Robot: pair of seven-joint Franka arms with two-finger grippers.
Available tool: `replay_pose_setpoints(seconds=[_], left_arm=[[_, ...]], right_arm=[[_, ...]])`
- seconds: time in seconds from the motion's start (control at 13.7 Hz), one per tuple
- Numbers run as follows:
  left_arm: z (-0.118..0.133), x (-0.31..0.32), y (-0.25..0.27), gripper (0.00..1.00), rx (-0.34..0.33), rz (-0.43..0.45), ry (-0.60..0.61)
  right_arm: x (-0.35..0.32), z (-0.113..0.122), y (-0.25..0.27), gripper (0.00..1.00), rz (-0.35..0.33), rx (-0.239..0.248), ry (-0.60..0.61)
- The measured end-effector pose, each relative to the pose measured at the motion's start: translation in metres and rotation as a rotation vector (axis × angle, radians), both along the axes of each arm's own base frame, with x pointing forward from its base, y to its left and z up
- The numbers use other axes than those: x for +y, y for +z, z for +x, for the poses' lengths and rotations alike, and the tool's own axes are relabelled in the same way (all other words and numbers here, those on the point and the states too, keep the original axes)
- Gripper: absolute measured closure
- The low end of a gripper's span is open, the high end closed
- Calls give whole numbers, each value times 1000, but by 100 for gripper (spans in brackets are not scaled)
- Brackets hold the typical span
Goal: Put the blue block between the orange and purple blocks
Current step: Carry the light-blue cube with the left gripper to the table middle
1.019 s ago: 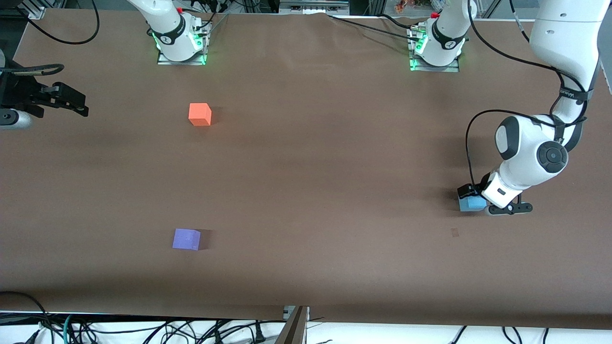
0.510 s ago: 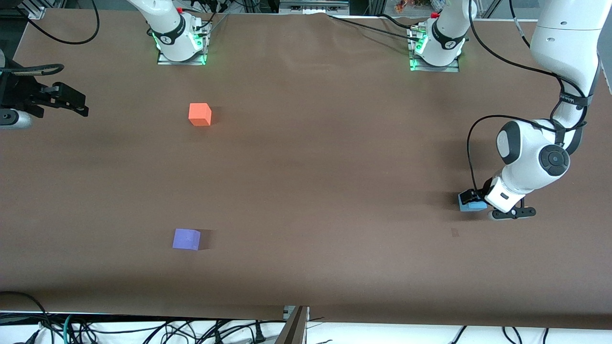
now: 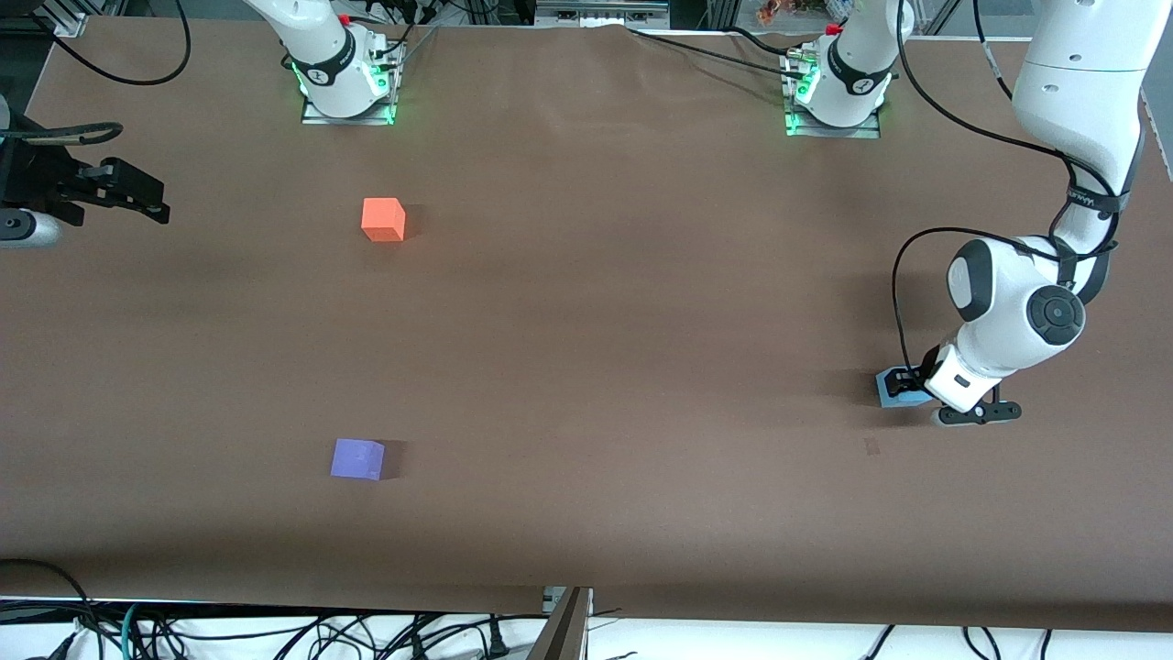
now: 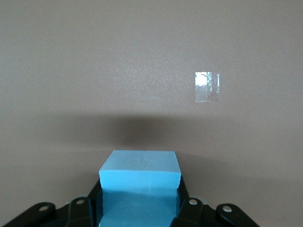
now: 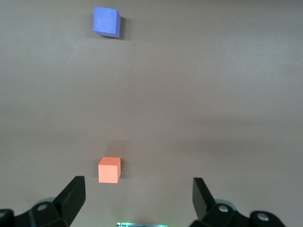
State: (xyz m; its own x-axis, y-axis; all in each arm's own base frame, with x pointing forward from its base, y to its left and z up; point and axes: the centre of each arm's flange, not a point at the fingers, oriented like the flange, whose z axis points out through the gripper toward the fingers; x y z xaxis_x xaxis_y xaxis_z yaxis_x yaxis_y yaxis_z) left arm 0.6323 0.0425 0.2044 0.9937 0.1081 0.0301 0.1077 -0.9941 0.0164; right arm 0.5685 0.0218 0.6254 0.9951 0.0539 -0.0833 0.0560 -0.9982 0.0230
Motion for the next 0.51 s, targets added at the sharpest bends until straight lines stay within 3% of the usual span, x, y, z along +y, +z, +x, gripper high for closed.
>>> replay_pose_setpoints(seconds=[0.22, 0.51], left_arm=[[1, -15, 1, 41, -1, -10, -22], [5, -132, 17, 41, 28, -52, -116]], right_arm=[[0, 0, 0, 0, 0, 0, 0], [0, 0, 0, 0, 0, 0, 0]])
